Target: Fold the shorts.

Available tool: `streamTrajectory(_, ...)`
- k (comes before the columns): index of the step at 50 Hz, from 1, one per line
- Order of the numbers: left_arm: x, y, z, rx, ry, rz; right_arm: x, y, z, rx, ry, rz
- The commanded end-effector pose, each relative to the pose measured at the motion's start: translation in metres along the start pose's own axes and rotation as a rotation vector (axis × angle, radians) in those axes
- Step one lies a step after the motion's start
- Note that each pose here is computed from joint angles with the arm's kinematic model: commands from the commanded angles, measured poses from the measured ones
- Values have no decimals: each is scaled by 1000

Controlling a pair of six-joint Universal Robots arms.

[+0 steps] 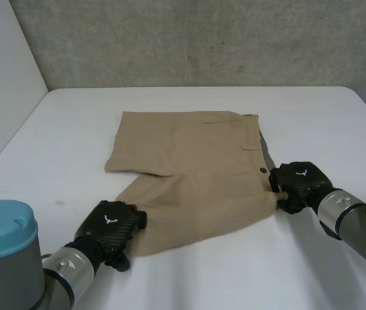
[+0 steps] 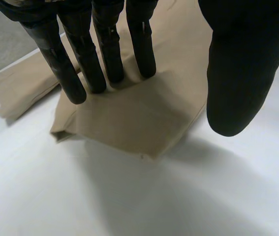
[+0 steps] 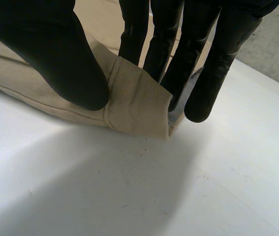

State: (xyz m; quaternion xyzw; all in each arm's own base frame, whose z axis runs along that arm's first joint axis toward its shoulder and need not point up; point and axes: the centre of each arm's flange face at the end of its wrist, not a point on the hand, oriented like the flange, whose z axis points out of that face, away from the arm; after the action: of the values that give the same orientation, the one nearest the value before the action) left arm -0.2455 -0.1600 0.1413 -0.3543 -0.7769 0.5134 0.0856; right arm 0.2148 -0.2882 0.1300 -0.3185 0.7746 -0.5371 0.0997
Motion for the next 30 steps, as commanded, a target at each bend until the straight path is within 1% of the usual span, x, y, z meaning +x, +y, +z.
streamTrajectory(1, -8, 8, 12, -33, -48, -8, 0, 0, 0, 1, -1, -2)
streamTrajectory(10, -10, 10, 15, -37, -69, -5, 0, 0, 0, 3, 0, -2)
streamTrajectory(17, -14, 8, 21, 19, -115, -2, -2, 0, 0, 2, -5, -5)
streamTrajectory(30, -16, 13, 28, 16, -121, -10, -2, 0, 0, 1, -5, -8)
